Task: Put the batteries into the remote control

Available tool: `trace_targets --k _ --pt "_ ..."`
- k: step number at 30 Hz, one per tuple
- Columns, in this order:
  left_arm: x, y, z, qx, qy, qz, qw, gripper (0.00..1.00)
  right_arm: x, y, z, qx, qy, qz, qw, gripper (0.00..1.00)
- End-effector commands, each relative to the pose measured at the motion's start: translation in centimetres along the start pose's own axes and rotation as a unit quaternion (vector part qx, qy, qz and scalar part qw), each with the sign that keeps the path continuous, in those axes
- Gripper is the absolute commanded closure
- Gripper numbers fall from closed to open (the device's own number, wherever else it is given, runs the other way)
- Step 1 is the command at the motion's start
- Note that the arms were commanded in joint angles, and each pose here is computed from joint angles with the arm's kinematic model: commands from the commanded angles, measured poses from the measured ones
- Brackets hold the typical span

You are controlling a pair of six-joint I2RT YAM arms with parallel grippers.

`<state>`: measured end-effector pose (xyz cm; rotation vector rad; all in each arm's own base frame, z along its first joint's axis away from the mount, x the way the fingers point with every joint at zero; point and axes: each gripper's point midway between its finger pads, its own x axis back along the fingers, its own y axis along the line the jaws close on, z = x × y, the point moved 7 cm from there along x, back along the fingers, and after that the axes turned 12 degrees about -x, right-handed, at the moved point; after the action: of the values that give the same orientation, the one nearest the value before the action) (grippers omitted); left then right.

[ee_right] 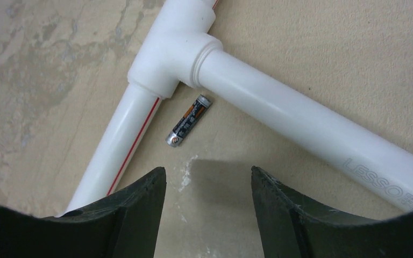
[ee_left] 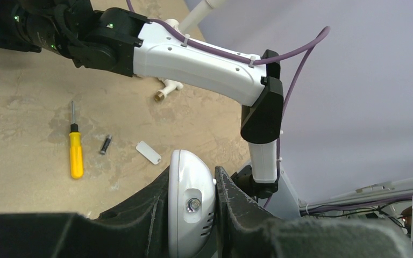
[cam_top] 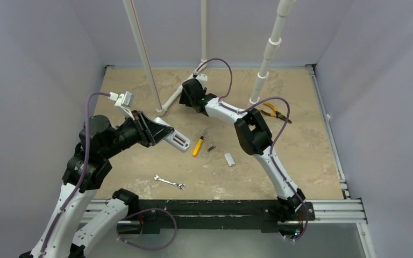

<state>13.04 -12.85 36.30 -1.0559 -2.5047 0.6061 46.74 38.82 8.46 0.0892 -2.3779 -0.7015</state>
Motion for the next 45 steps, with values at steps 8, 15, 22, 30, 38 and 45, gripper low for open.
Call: trace_targets --k 8,15,22,30,38,45 --pt "0.9 -1.4 -1.8 -0.018 -0.029 0.019 0.999 1.0 -2.4 0.1 0.3 -0.06 -0.035 0.027 0.997 0.47" --pt "1.1 -1.4 -1.8 -0.021 -0.029 0.014 0.999 1.0 -3.4 -0.1 1.0 -0.071 -0.032 0.037 0.996 0.55" --pt "1.5 -1.5 -1.8 -0.025 -0.033 0.01 0.999 1.0 -4.3 -0.8 1.3 -0.081 -0.024 0.057 0.995 0.62" --pt "1.7 -1.3 -1.7 -0.027 -0.033 0.003 0.999 1.0 -4.7 -1.6 1.4 -0.093 -0.012 0.075 0.993 0.63" --pt "1.8 -1.3 -1.6 -0.027 -0.036 0.001 0.999 1.0 -5.0 -1.8 1.8 -0.103 0.0 0.077 0.992 0.73" --pt "2.0 -1.3 -1.5 -0.028 -0.038 -0.002 0.999 1.0 -5.1 -1.9 1.7 -0.106 0.002 0.078 0.991 0.79"
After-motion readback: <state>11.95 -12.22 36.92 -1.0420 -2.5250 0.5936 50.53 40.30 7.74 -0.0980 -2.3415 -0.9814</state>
